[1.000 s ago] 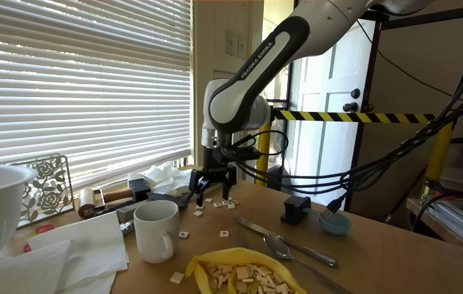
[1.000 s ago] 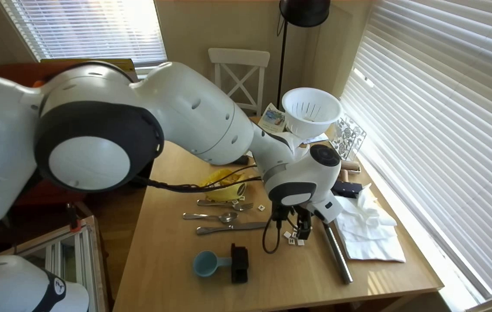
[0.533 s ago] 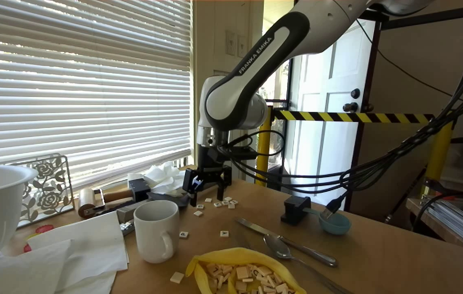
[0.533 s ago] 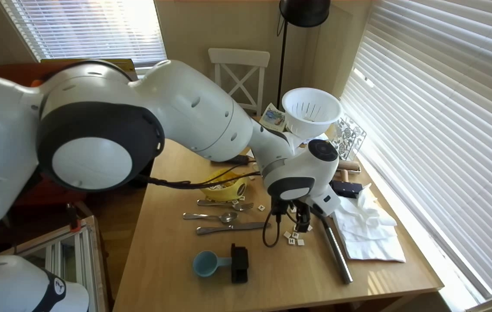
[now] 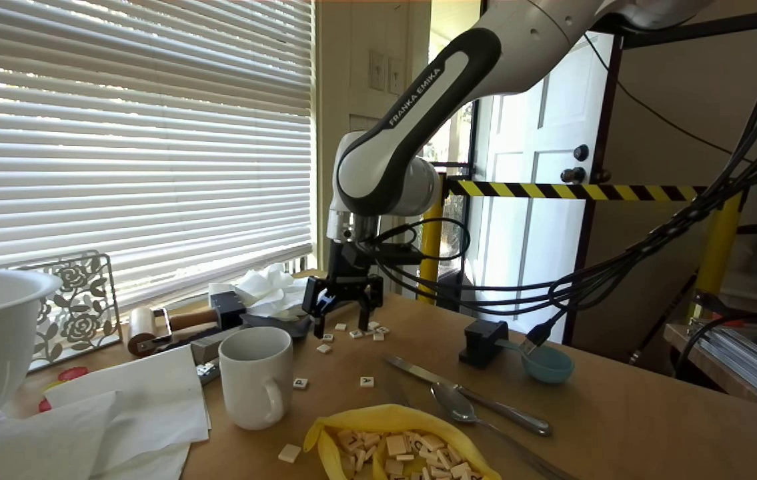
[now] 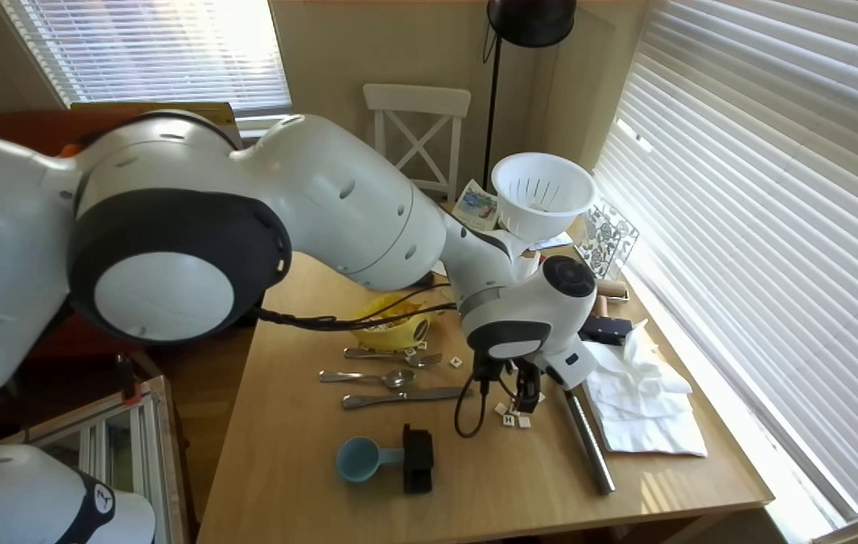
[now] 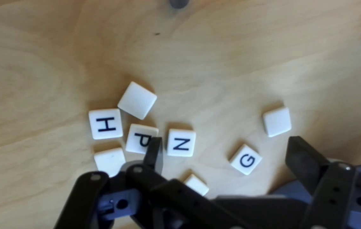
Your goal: Pick up one piece of the letter of the game and put it in the cup
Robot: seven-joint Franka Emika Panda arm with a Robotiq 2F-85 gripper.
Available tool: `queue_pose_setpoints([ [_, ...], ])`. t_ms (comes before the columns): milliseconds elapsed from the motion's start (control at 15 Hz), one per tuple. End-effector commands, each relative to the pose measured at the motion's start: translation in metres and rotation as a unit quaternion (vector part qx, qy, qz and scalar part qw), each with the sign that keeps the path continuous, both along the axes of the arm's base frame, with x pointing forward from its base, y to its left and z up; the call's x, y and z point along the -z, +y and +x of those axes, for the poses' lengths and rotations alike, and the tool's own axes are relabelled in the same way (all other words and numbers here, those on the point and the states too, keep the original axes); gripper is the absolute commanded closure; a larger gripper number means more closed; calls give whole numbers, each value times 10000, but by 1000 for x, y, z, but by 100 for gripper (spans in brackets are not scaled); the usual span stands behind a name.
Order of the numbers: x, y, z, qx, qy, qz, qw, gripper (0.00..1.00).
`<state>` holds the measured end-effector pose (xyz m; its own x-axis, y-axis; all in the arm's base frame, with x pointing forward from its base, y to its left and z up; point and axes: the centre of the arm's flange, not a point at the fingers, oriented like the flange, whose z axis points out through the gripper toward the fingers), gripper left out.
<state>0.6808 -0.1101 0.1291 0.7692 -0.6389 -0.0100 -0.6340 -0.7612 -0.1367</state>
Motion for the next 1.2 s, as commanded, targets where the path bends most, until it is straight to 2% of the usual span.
queue_pose_setpoints([
  [0, 9, -8, 9, 139, -126, 183, 9997, 0],
  [733, 9, -32, -4, 239, -7, 91, 9997, 0],
  [1133, -8, -21, -17, -29, -39, -65, 10000, 0],
])
